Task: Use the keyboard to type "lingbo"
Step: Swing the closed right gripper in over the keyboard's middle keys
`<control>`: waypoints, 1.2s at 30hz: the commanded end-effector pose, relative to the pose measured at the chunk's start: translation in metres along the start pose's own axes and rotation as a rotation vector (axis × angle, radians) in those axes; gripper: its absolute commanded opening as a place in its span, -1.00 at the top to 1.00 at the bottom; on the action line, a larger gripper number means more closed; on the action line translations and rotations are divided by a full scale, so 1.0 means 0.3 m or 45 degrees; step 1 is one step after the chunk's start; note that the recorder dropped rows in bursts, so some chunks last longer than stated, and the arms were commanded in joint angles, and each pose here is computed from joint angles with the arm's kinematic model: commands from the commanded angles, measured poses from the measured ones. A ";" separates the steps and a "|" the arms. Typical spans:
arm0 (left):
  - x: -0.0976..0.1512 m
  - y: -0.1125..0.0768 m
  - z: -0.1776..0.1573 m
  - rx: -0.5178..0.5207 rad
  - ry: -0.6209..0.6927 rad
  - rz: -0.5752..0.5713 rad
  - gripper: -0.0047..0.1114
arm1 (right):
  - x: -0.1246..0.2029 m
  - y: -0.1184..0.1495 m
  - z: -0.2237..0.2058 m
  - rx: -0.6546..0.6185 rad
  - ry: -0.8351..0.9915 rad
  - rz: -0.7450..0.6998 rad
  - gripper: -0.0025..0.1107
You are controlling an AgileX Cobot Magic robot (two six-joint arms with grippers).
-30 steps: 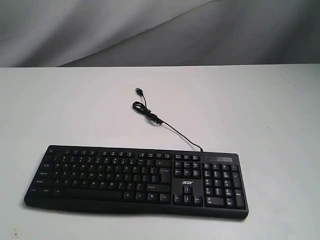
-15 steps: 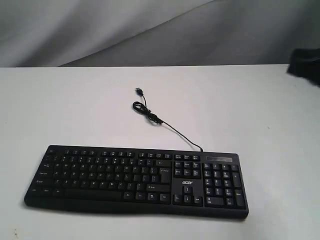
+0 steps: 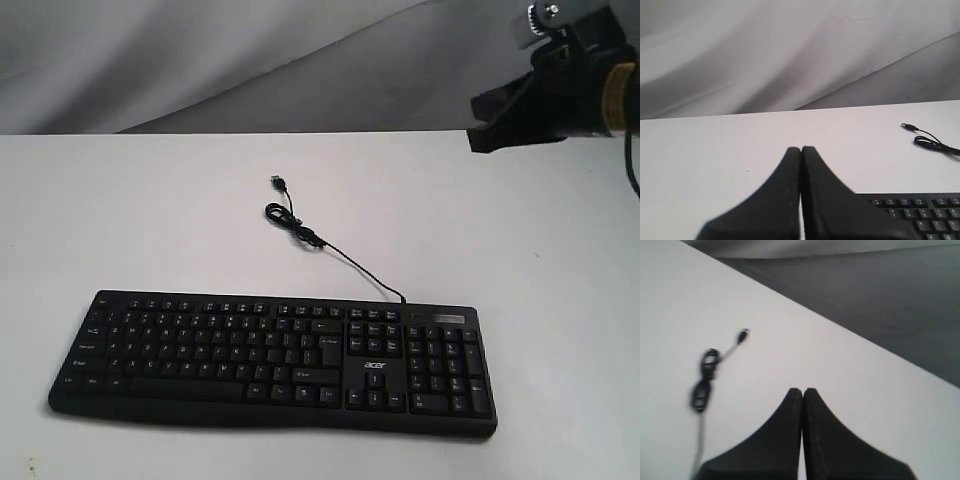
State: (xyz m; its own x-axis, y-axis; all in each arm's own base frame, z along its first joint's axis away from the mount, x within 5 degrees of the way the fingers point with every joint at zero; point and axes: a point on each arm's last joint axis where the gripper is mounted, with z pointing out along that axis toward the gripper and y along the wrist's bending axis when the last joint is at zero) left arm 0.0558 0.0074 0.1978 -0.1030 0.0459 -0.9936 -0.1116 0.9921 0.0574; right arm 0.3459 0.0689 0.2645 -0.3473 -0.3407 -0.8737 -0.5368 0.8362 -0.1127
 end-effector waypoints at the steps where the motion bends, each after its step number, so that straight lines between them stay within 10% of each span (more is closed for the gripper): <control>1: 0.004 -0.002 0.003 0.008 0.006 -0.001 0.91 | -0.054 -0.074 -0.010 0.609 0.047 -0.083 0.96; 7: 0.005 -0.002 0.003 0.008 0.008 -0.001 0.91 | -0.133 -0.113 -0.079 1.082 0.140 -0.113 0.96; 22: 0.005 -0.002 0.003 0.008 0.008 -0.001 0.91 | -0.070 0.399 0.177 -0.639 0.287 -0.301 0.96; 36: 0.005 -0.002 0.003 0.008 0.008 -0.001 0.91 | 0.140 0.713 0.344 -0.886 0.498 -0.469 0.96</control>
State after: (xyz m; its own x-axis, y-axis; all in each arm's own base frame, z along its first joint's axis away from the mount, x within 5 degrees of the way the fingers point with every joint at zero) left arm 0.0560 0.0074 0.1976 -0.1066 0.0455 -0.9933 -0.1114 0.9921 0.0574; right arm 0.3023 0.2680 0.1538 -0.2537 -0.7667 -0.5897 -0.9626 0.2602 0.0758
